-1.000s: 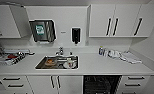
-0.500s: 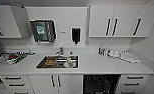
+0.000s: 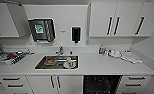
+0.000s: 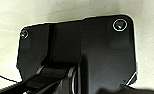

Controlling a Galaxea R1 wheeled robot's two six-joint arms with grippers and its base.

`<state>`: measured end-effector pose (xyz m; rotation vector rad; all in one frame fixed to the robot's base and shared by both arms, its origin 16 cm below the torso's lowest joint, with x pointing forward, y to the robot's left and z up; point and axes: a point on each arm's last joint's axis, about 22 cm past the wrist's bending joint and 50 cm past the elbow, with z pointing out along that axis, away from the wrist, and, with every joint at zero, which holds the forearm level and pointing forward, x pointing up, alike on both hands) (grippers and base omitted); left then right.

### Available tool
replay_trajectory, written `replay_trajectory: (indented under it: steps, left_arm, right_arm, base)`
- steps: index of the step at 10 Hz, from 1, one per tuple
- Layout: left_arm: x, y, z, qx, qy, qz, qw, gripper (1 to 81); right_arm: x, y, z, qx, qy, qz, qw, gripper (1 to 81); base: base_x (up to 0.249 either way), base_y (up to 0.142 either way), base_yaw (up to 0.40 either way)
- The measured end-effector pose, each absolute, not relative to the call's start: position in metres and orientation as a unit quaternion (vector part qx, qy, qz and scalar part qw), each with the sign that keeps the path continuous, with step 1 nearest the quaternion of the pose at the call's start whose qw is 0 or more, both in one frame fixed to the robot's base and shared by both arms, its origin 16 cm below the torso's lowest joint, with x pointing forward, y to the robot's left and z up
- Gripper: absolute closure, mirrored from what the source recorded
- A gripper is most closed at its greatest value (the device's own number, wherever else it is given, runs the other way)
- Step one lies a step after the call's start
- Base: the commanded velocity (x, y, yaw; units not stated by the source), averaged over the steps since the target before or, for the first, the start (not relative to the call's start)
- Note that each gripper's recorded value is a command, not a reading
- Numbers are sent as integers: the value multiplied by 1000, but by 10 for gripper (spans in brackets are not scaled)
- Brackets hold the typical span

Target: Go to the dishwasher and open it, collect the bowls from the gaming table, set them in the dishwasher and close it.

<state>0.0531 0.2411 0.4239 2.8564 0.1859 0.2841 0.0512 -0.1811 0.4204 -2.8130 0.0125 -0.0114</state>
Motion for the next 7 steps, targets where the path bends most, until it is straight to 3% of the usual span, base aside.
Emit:
replay_trajectory:
  steps: [3, 7]
  left_arm:
    - [40, 241, 423, 985, 64, 88, 132, 10]
    - [67, 241, 428, 982, 59, 120, 133, 10]
  right_arm:
    - [38, -181, 420, -986, 5, 6, 164, 10]
    - [65, -181, 425, -986, 0, -25, 164, 10]
  base:
    - [0, 0, 0]
    - [0, 0, 0]
